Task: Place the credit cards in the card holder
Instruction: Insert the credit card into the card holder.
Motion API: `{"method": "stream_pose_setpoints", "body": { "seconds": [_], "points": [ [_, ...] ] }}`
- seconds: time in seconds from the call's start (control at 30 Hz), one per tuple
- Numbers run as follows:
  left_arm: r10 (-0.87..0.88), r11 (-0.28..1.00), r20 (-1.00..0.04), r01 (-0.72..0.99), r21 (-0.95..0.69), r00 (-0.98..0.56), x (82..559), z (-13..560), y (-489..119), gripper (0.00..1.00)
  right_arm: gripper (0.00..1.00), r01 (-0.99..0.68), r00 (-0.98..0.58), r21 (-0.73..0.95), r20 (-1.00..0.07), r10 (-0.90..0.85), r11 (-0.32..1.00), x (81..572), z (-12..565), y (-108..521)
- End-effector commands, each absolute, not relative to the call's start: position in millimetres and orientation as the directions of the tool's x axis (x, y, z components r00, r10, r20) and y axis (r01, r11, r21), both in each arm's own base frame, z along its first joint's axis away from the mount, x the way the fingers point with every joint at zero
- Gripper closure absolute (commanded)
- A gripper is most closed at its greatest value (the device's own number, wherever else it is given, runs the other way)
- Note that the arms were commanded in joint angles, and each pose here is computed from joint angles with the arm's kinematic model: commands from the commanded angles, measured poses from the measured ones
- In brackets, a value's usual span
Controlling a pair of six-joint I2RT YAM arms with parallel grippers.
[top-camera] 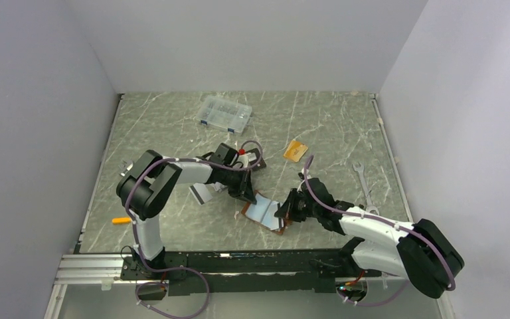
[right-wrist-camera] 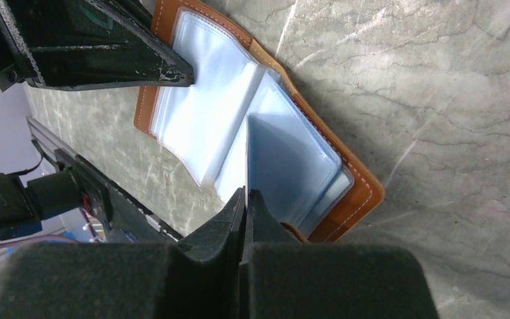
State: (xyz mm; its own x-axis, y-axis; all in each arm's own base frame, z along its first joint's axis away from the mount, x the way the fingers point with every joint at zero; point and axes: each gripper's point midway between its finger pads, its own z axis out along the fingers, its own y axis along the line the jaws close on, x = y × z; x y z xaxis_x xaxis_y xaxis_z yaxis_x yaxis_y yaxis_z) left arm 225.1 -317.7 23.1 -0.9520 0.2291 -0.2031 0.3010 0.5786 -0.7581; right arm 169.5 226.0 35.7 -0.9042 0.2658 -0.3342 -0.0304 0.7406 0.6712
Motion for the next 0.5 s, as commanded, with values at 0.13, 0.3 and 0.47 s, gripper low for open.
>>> {"method": "stream_pose_setpoints", "body": {
  "seconds": [0.13,0.3,0.47],
  "points": [
    [0.463,0.557,-0.378,0.595,-0.58,-0.802,208,16,-301,0.8,1.0,-0.087,-0.894,0.566,-0.408,0.186,0.82,170,23,206],
    [0.562,0.505,-0.401,0.684,-0.526,-0.723,194,11,-294,0.8,1.0,-0.106,-0.887,0.528,-0.433,0.16,0.843,177,28,205],
    [0.602,0.479,-0.39,0.706,-0.521,-0.696,184,5,-286,0.78,1.0,-0.121,-0.883,0.507,-0.448,0.141,0.854,182,33,205]
  ]
}}
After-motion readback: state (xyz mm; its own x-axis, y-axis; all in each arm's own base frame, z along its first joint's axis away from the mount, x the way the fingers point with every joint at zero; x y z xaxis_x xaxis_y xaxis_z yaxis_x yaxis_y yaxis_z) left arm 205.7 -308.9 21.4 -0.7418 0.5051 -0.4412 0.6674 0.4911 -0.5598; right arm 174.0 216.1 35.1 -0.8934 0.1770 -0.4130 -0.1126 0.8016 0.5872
